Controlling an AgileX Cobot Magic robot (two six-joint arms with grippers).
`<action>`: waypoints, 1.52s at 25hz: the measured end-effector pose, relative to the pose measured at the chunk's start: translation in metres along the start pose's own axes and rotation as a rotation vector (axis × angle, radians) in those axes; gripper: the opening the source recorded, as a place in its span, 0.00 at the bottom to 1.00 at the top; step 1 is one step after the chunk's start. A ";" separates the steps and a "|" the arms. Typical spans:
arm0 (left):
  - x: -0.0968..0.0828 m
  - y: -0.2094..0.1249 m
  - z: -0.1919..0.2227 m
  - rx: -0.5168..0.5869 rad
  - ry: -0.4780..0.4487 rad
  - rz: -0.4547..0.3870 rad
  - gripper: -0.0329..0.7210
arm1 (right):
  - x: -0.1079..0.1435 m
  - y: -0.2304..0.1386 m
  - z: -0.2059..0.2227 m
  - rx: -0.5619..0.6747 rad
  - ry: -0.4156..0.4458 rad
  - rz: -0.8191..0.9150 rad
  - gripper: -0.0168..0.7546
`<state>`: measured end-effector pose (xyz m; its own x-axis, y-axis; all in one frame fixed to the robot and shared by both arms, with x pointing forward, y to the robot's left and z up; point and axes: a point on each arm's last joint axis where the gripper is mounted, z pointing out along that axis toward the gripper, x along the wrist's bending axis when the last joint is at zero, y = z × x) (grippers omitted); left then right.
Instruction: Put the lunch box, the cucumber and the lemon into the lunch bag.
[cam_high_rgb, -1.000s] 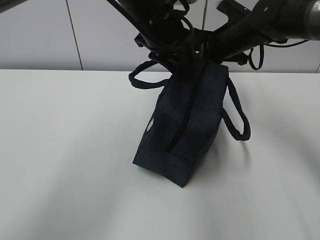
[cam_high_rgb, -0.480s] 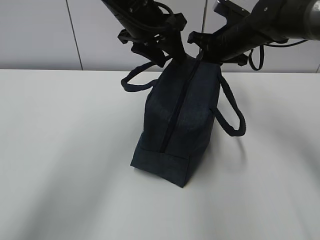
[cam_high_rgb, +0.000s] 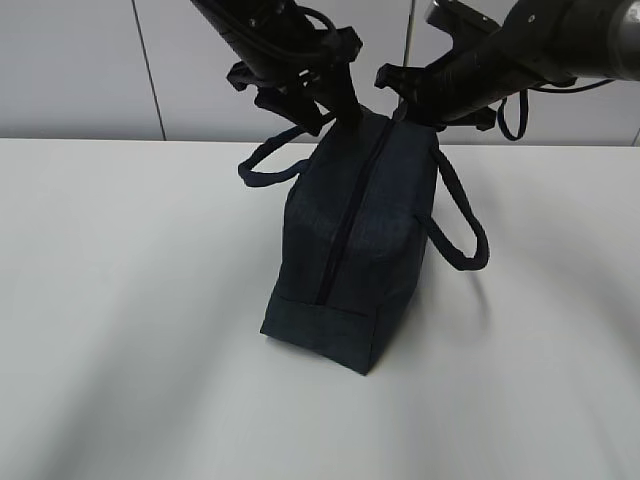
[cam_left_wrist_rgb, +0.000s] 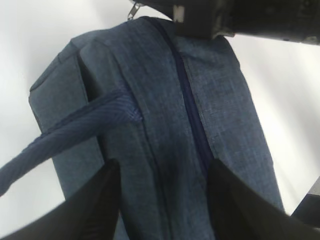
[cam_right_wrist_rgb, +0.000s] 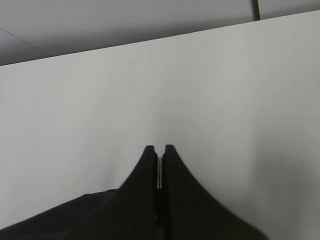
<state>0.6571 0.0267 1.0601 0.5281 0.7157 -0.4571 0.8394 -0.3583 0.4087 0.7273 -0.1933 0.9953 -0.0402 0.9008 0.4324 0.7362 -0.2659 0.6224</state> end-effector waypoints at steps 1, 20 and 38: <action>0.003 -0.001 0.005 0.009 0.001 -0.005 0.54 | 0.000 0.000 0.000 0.000 0.000 0.000 0.02; 0.012 -0.004 0.028 0.050 0.022 0.057 0.04 | -0.005 -0.001 0.010 -0.038 -0.013 0.005 0.02; 0.012 -0.004 0.027 0.051 0.041 0.074 0.03 | -0.019 -0.024 0.045 0.033 0.017 0.185 0.02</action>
<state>0.6631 0.0206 1.0317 0.5841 0.7097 -0.3939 0.8042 -0.4403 0.3992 0.7410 -0.1883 0.9430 0.0871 0.8317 0.5484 0.7539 -0.4148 0.5094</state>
